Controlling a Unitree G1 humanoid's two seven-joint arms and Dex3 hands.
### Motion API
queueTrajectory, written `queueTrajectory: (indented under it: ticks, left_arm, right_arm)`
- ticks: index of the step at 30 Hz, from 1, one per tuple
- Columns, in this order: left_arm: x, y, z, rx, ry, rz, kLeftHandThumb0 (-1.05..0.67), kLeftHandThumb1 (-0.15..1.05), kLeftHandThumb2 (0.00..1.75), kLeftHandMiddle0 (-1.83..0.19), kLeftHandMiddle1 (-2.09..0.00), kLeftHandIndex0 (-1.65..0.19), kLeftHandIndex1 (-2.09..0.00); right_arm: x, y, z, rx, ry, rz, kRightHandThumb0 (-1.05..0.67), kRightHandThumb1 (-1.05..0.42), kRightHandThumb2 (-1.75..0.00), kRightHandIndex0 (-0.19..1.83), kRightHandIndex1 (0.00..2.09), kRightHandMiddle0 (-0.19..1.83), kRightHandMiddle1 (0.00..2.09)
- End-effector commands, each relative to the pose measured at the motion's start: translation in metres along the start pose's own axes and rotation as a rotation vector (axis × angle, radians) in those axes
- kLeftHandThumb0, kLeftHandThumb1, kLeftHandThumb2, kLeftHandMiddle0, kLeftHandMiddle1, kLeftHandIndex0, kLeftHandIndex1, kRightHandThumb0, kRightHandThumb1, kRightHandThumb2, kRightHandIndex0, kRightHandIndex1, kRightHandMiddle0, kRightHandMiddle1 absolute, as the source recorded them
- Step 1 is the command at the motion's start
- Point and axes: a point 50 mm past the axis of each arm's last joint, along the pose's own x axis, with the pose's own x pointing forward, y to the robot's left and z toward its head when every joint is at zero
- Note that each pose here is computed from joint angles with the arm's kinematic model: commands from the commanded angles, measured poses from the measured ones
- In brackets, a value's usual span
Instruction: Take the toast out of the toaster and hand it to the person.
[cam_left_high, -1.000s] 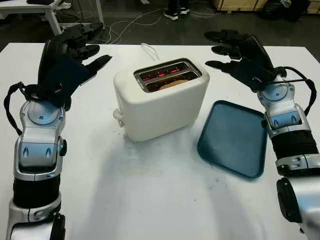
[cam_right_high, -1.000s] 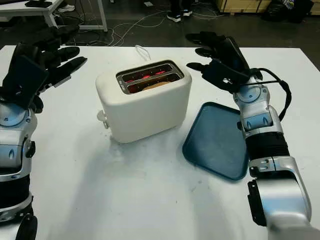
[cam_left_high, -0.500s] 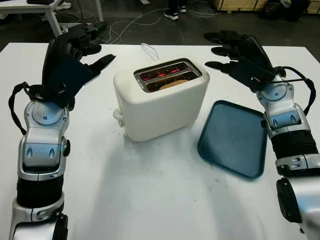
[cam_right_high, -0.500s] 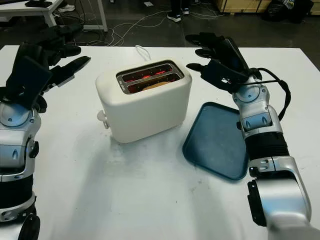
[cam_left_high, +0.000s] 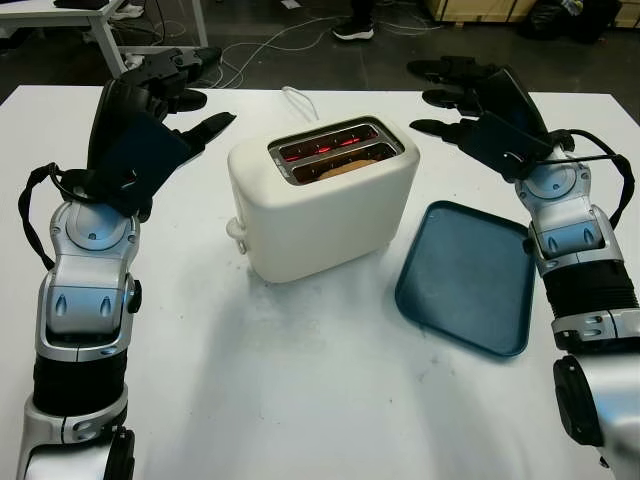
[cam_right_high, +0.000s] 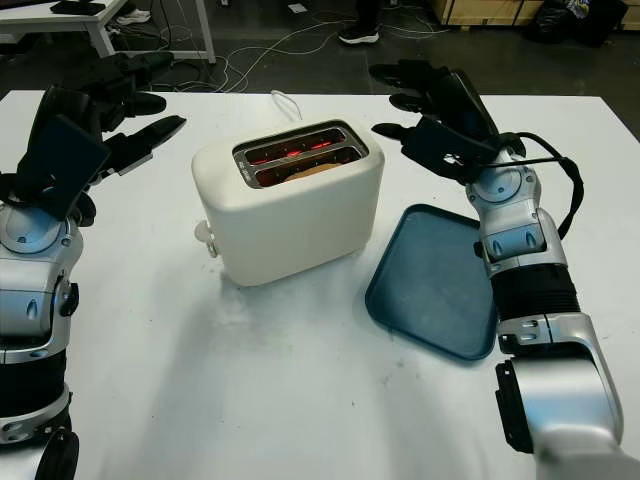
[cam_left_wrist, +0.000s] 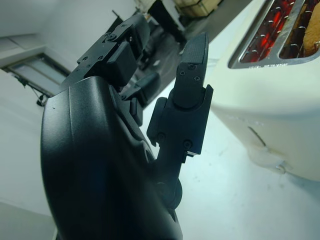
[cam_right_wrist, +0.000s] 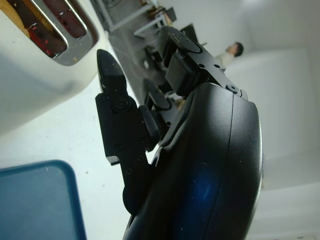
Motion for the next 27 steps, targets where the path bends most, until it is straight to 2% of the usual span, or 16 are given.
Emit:
queueTrajectory:
  ticks: [1, 17, 27]
  left_arm:
    - [0.0000, 0.0040, 0.0040, 0.011, -0.011, 0.014, -0.42, 0.90, 0.05, -0.15, -0.99, -0.57, -0.10]
    - [0.0014, 0.0045, 0.0060, 0.003, -0.009, 0.014, -0.41, 0.90, 0.05, -0.14, -1.03, -0.56, -0.13]
    - [0.0017, 0.0030, 0.0041, 0.002, -0.004, 0.002, -0.37, 0.91, 0.05, -0.12, -1.04, -0.54, -0.14]
  right_arm:
    - [-0.0023, -0.0018, -0.0013, -0.017, 0.016, 0.005, -0.28, -0.92, 0.00, 0.70, 0.01, 0.61, 0.00]
    - [-0.0018, 0.0007, -0.0029, -0.030, 0.017, 0.031, -0.38, -0.92, -0.02, 0.69, 0.00, 0.61, 0.00]
    - [-0.0022, 0.0011, -0.0021, -0.021, 0.007, 0.027, -0.37, -0.92, -0.01, 0.71, 0.01, 0.62, 0.00]
